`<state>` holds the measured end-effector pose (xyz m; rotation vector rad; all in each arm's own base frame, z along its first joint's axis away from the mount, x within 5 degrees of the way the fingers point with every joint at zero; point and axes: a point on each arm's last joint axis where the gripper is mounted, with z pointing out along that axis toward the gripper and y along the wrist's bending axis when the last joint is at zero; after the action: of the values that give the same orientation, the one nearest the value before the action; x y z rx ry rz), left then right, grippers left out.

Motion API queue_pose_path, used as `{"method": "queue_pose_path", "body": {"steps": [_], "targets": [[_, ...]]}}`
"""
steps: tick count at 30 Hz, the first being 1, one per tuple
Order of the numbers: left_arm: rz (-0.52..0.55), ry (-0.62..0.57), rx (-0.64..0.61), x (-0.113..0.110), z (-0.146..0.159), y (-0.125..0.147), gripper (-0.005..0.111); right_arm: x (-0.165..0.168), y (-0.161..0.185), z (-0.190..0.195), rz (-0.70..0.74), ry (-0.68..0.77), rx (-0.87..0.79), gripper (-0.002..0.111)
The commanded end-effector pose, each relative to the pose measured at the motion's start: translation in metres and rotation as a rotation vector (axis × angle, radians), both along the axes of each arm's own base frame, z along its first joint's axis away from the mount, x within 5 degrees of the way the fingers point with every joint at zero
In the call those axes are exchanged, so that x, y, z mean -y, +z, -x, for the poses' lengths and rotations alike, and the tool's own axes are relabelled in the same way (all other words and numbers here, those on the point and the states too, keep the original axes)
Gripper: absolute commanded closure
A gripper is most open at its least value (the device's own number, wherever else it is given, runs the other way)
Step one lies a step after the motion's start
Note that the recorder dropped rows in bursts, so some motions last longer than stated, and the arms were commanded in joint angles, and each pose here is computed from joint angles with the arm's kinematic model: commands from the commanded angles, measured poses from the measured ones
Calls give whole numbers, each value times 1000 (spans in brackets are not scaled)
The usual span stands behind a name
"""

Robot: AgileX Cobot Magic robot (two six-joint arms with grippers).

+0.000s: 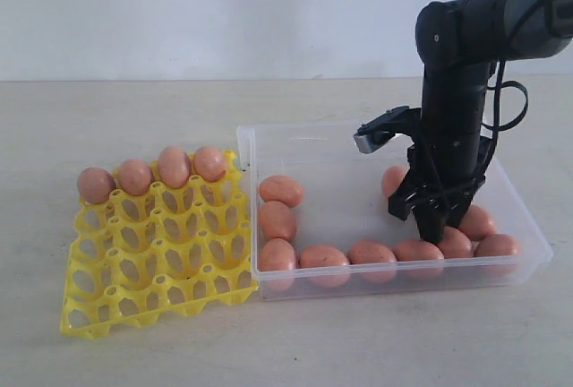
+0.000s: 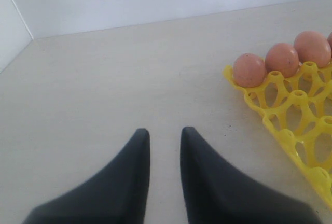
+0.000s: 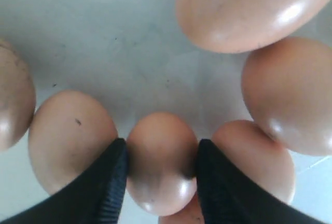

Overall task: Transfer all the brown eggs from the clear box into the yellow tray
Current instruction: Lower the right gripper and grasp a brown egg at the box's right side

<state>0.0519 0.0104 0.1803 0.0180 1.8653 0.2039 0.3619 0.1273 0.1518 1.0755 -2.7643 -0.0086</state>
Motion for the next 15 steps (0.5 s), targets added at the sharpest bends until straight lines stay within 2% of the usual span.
{"method": "queue_pose_path", "body": {"steps": [1,3,4,8,10,12,15], "targets": [[3,1,5,0,0,-1,85,3,-22,1,7,-28,-48,52],[3,1,5,0,0,-1,85,3,-26,1,10,-28,-57,43],[3,1,5,0,0,-1,85,3,-28,2,12,-28,-63,43],[3,1,5,0,0,-1,85,3,-33,2,18,-26,-74,47],[3,1,5,0,0,-1,85,3,-33,2,20,-26,-80,52],[3,1,5,0,0,-1,85,4,-33,3,25,-26,-93,68],[3,1,5,0,0,-1,85,4,-33,4,25,-18,-100,103]]}}
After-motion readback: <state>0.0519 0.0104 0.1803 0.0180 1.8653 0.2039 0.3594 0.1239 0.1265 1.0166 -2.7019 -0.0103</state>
